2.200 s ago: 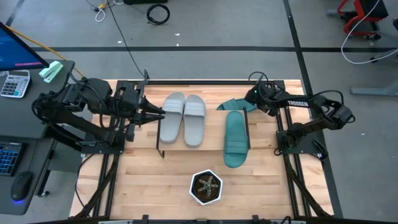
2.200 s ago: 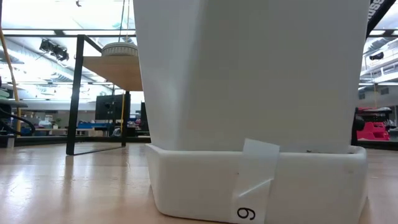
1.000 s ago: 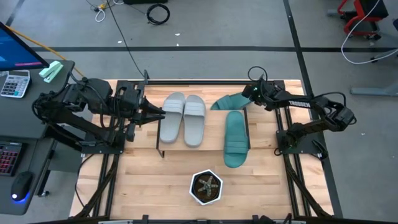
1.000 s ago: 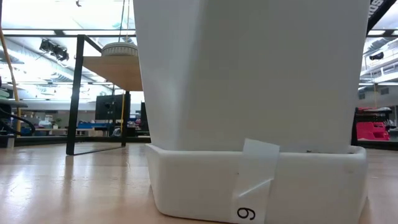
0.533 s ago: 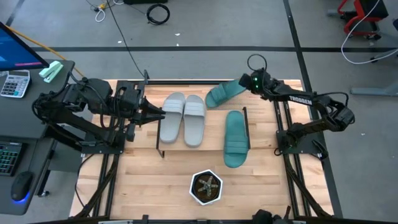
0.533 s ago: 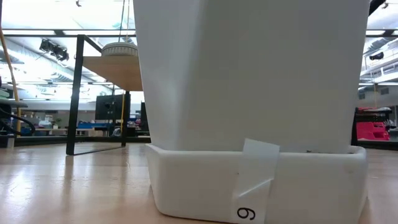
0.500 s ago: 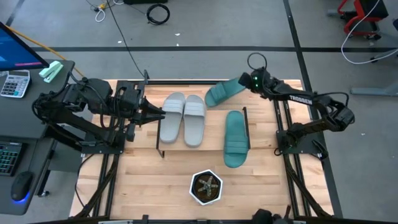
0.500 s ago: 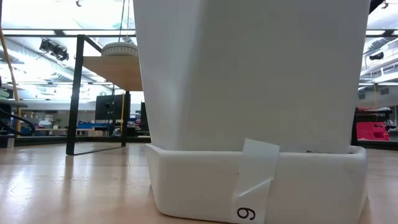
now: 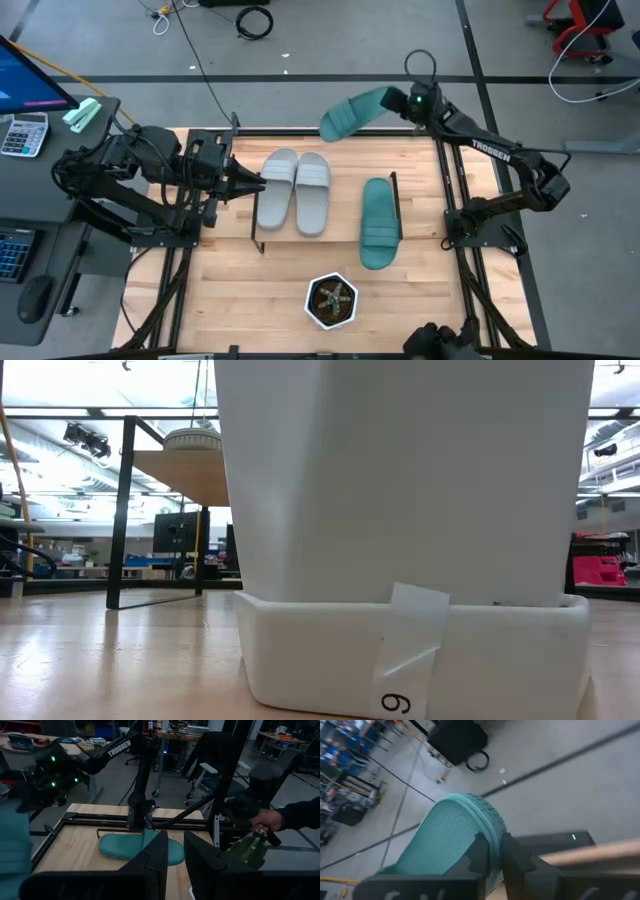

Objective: Pick and place slides into the shelf
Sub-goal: Put the green slide on the shelf aligned with the other green slide

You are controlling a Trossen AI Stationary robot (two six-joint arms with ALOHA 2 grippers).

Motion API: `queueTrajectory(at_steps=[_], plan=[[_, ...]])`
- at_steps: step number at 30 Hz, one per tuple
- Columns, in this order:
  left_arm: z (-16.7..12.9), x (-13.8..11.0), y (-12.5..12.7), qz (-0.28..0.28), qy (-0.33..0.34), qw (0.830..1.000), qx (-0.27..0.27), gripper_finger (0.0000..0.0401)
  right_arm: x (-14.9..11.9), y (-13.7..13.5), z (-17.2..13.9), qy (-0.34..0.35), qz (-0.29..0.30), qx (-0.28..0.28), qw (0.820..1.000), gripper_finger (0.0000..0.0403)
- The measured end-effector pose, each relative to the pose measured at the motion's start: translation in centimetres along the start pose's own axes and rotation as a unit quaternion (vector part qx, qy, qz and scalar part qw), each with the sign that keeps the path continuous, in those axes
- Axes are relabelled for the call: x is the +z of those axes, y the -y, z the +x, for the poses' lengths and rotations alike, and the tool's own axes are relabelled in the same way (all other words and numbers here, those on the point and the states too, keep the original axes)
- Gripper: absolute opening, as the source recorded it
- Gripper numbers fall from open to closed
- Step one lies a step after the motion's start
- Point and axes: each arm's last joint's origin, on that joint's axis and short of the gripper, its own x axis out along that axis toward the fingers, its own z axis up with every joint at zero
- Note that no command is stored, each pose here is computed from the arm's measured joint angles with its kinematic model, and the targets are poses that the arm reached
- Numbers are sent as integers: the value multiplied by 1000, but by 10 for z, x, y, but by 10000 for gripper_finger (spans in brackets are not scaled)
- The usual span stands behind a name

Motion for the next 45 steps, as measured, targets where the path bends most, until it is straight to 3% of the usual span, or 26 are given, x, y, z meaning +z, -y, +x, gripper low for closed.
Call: queueTrajectory(at_steps=[4,11,15,23,31,45], plan=[[0,0,0,0,0,1000,0,64,16,-18,-7,14,-18,33,999,34],[0,0,0,1,0,1000,0,61,37,-43,-21,-48,-45,153,986,34],[0,0,0,1,0,1000,0,65,45,-55,-30,-69,-47,190,978,34],[0,0,0,1,0,1000,0,61,49,-67,-41,-151,-48,273,949,34],[0,0,0,2,0,1000,0,66,35,-69,-36,-255,-46,312,914,34],[0,0,0,1,0,1000,0,64,-34,-87,-32,-396,-109,313,856,32]])
